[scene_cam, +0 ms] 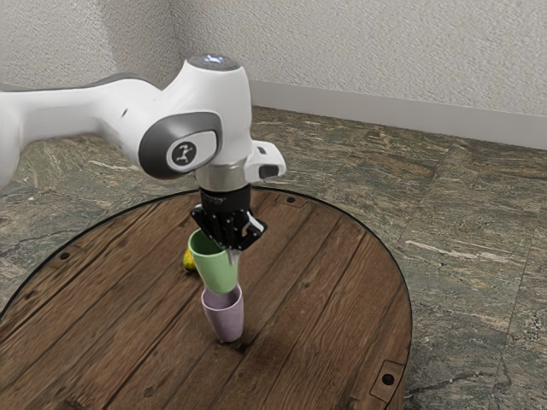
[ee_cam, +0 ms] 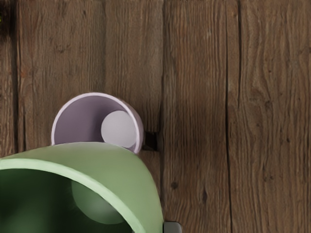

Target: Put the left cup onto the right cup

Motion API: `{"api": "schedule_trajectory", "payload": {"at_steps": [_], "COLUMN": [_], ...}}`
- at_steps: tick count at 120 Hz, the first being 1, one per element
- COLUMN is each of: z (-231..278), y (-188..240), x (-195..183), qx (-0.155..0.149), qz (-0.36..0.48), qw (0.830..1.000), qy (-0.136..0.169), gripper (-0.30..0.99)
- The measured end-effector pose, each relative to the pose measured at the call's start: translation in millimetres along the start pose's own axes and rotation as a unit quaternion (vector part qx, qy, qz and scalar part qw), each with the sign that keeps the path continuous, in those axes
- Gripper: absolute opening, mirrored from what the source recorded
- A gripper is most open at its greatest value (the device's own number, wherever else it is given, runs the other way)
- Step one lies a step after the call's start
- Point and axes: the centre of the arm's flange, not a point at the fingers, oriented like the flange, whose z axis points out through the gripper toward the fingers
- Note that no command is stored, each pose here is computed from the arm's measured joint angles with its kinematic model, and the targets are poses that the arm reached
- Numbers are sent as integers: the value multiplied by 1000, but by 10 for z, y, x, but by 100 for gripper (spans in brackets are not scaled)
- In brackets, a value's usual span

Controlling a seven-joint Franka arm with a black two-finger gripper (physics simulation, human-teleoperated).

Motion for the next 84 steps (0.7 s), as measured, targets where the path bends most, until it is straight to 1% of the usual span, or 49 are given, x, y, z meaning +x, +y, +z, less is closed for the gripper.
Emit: {"api": "schedule_trajectory", "payload": {"at_steps": [17,32,67,84], "z": [67,229,485,567], "y": [-85,-82,-125,-217], "x": [73,149,295,354], "qx": [4,-1,-4,-4], "qz": [-6,-5,-5,-14], "qw": [1000,1000,1000,1000], "qy": [-3,-13,-21,-24], "gripper": [-9,-9,-9,-9]}}
